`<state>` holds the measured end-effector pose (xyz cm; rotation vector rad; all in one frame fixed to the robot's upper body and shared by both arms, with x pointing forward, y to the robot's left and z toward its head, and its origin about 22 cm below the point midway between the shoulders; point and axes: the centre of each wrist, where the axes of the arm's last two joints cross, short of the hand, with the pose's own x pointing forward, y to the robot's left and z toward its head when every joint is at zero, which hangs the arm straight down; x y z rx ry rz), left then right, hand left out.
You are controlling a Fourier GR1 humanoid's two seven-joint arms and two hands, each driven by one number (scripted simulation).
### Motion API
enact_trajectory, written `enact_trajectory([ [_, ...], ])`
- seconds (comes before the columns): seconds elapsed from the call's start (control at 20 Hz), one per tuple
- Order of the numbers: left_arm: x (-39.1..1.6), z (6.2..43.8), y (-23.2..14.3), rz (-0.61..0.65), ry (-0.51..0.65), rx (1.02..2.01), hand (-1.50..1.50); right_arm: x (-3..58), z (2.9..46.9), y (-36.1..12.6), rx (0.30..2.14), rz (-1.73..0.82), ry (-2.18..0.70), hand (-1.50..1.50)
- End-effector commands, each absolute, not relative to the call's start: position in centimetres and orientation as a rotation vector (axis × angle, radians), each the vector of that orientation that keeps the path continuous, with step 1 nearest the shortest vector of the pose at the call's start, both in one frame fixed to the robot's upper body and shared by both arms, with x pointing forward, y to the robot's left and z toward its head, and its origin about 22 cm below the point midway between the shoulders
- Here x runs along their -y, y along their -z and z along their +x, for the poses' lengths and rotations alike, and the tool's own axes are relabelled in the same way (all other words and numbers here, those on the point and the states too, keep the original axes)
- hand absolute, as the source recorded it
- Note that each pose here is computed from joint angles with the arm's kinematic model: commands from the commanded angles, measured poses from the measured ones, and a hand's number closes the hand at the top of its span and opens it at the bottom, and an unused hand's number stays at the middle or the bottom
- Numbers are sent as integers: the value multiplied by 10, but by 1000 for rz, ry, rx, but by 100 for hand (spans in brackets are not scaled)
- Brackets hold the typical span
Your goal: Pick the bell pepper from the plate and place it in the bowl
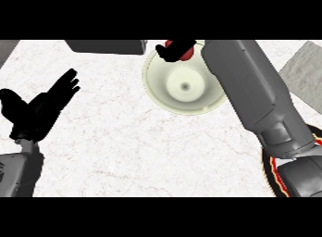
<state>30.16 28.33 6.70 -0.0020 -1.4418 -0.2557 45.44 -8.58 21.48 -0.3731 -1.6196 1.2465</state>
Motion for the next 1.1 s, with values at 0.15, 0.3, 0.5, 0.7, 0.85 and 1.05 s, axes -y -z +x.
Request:
enact_trajectory([
  [0.15,-283,303,-71,-16,268,1453,0,73,461,-163,1467,-184,-1079,150],
  [0.3,-274,304,-72,-38,280,1455,0,65,460,-156,1435,-106,-969,-150],
  [0.5,-276,305,-69,-26,292,1465,0,59,461,-159,1521,-63,-904,-150],
  [0.7,-267,309,-69,-36,281,1454,0,59,462,-164,1600,-38,-847,-150],
  [0.85,-263,305,-67,-37,279,1447,0,56,462,-166,1675,-123,-809,-150],
  [1.05,-268,308,-65,-48,292,1437,0,95,472,-166,1725,-189,-695,-150],
])
